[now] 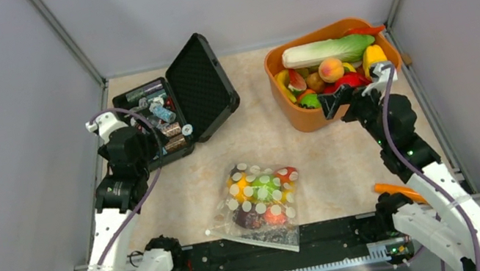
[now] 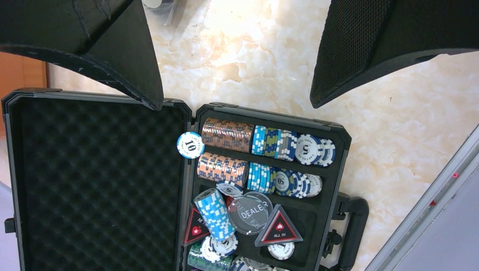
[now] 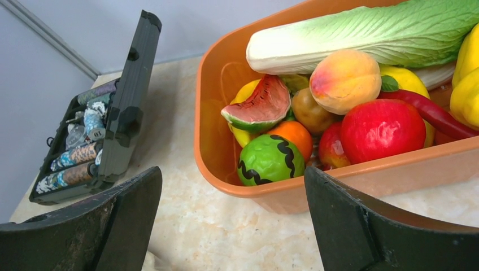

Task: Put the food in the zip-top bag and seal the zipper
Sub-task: Reset both arms

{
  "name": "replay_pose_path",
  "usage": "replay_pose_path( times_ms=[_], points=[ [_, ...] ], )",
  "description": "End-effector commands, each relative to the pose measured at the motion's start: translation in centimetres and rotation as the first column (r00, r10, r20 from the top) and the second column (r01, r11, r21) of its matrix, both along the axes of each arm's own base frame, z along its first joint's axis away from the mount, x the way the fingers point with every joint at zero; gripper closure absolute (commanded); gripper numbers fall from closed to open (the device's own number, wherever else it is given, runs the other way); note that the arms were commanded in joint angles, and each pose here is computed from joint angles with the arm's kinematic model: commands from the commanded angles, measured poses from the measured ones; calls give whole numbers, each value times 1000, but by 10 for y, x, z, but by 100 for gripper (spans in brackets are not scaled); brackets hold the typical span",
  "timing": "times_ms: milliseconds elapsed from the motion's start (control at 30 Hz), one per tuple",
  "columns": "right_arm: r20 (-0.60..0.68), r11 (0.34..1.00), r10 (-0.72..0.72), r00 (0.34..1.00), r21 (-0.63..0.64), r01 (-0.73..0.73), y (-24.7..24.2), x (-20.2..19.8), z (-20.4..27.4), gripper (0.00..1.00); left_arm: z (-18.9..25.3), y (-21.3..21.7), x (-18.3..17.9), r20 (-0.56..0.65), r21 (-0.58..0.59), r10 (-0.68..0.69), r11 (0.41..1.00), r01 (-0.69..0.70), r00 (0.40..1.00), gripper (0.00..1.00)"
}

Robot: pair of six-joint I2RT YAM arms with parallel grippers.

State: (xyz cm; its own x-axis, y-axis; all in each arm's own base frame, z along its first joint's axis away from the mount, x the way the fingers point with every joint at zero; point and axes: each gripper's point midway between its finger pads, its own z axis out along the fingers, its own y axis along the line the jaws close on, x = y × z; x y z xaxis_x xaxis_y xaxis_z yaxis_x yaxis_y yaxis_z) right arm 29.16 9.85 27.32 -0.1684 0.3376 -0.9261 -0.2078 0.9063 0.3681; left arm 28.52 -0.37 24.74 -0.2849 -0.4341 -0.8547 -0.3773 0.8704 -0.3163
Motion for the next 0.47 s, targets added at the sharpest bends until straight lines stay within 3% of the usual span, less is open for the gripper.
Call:
replay_pose_path(
  times_ms=[0,433],
  points=[
    [46,1000,0,999,-1,0,-1,0,10,6,12,1,4,37,6,-2,1000,1,999,1],
    [44,1000,-7,999,0,7,-2,0,8,6,17,4,0,50,23,-2,1000,1,999,1]
  ],
)
